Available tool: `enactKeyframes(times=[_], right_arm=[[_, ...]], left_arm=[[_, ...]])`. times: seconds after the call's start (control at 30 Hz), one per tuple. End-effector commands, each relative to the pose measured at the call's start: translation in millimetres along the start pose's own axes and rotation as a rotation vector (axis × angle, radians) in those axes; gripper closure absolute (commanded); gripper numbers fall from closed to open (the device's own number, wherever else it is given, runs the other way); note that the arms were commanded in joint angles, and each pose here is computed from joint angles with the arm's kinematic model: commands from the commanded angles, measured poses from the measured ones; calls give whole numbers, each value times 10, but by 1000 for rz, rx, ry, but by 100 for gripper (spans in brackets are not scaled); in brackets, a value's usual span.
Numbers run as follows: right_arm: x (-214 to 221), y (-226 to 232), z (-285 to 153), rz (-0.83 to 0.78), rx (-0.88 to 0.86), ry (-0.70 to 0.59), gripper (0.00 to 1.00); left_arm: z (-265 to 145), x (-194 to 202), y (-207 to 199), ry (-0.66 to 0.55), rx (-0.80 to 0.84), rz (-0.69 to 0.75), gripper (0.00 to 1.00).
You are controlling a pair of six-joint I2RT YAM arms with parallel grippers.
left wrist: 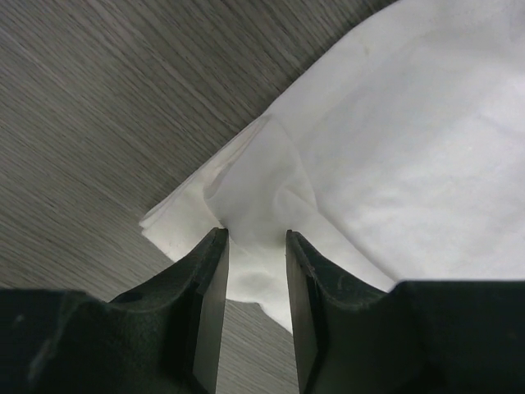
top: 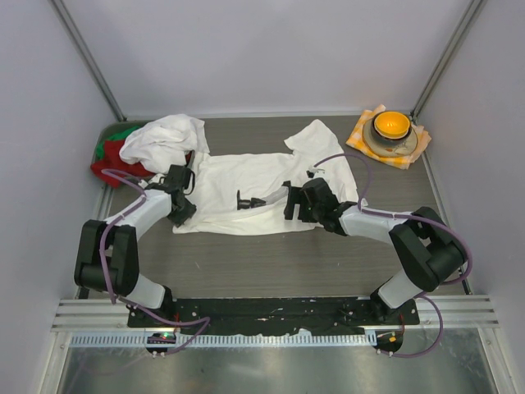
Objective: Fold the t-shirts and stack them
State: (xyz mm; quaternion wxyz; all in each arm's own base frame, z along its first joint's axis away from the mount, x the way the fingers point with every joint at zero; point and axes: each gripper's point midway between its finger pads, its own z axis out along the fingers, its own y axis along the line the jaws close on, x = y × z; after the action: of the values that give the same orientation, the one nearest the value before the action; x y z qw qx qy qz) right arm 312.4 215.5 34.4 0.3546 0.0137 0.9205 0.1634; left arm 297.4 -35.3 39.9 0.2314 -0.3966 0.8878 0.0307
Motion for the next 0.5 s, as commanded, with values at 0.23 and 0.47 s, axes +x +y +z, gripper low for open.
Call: enactKeyframes(times=[0.23,0.47], right_arm=[[157,-34,28,-8,8,41,4],[153,-45,13,-10,10,36,4]], left_arm=[[21,-153,-95,-55,-4,-11,99],[-63,-341,-195,-111,9,-19,100]])
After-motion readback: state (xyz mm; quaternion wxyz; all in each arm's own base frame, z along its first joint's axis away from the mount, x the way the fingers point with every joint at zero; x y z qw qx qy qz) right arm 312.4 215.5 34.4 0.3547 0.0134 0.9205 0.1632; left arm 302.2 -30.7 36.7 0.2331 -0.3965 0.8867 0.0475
